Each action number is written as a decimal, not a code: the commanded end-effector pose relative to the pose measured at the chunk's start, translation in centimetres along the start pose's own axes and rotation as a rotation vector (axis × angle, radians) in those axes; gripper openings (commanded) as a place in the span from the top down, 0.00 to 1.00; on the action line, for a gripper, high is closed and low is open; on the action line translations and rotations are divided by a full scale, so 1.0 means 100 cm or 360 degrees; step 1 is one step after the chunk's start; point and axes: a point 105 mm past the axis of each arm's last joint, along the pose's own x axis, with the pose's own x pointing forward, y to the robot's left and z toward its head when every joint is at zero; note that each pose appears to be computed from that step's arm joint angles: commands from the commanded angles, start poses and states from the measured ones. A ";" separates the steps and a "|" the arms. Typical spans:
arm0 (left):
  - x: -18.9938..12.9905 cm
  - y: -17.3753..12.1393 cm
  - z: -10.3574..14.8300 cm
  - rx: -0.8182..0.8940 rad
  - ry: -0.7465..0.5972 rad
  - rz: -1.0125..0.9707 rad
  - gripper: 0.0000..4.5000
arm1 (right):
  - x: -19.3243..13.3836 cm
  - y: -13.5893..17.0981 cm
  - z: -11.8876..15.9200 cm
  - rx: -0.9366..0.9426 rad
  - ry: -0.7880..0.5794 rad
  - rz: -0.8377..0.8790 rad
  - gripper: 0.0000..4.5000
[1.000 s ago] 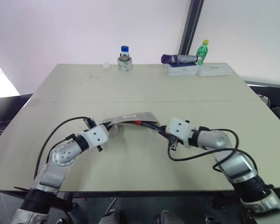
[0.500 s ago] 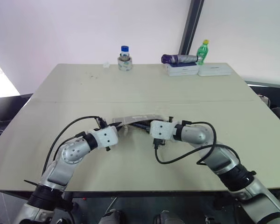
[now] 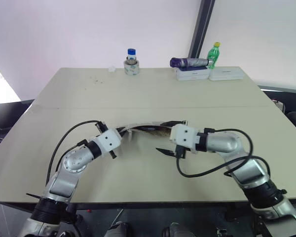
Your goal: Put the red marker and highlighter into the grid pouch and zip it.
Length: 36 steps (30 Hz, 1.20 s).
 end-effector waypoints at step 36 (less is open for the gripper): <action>0.016 -0.013 0.034 0.0162 -0.0126 -0.0091 1.00 | 0.062 0.031 -0.030 0.0824 -0.0123 -0.0257 0.63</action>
